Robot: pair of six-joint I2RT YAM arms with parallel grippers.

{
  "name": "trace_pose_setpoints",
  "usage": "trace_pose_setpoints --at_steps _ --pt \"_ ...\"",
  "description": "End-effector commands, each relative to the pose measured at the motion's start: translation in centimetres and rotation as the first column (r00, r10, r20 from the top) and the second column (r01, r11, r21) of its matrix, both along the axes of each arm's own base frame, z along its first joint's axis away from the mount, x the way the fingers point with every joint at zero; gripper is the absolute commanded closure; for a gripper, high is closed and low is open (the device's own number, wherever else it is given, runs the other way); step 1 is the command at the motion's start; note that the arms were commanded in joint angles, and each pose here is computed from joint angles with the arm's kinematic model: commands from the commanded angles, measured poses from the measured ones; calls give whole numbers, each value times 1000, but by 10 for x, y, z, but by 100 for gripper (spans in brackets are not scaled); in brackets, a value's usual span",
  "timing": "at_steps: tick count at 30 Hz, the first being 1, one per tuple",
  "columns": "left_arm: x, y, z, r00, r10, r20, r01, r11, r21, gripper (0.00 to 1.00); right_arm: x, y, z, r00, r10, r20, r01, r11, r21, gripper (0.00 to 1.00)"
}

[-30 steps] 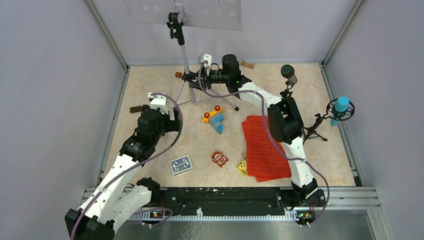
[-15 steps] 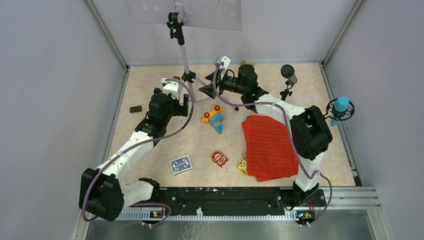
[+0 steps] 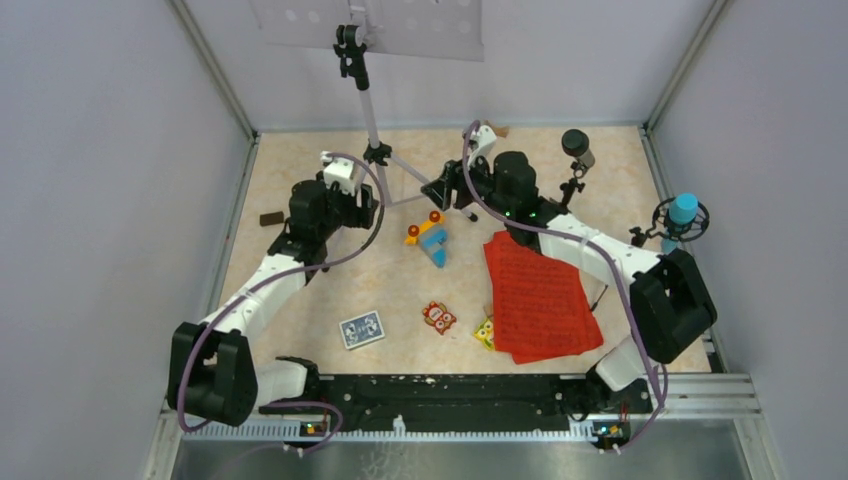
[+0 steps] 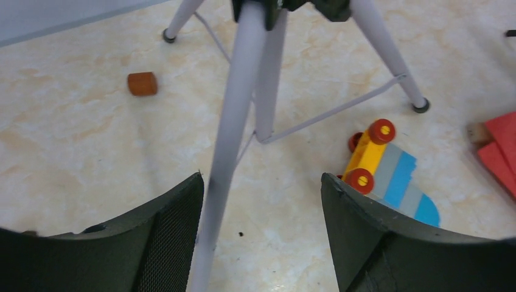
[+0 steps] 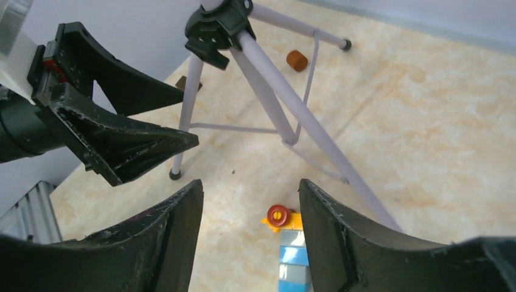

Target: Pack up the instrument practice props

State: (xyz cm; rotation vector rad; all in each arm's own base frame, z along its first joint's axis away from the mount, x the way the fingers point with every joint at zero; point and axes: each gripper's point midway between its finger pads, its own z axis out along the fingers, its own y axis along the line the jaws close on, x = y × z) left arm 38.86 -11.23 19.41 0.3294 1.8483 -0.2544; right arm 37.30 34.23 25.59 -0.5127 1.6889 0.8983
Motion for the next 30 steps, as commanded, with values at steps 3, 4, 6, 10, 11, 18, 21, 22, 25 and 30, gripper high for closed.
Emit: trace_pose_setpoints --at_steps 3,4,6,10,11,18,21,22,25,30 --pt "-9 -32 3 990 -141 -29 136 983 -126 29 -14 -18 6 970 -137 -200 146 989 33 43" --pt "-13 -34 -2 986 -155 -59 146 980 -136 30 -18 -20 7 968 -135 -211 148 988 46 44" --pt "-18 -40 -6 979 -182 -93 165 973 -162 33 -23 -22 8 966 -136 -218 155 985 73 45" --pt "-31 -49 -9 964 -229 -139 199 959 -200 37 -26 -27 4 958 -160 -238 187 978 95 46" --pt "-32 -48 -8 965 -225 -133 197 961 -196 38 -27 -27 1 954 -163 -250 192 977 94 46" --pt "-53 -57 -2 947 -293 -131 258 938 -231 39 -33 -26 -14 940 -162 -300 197 976 90 47" --pt "-60 -59 -6 939 -317 -135 282 932 -228 35 -32 -27 -16 926 -177 -332 222 970 103 48" --pt "-57 -56 -7 945 -303 -127 273 939 -207 31 -33 -27 -14 922 -176 -345 228 967 115 49" --pt "-36 -38 -9 977 -173 -124 154 977 -148 21 -33 -24 -10 903 -168 -395 250 954 165 53" --pt "-14 -33 -13 985 -117 -129 102 988 -119 15 -24 -20 -16 866 -206 -455 306 939 159 55"
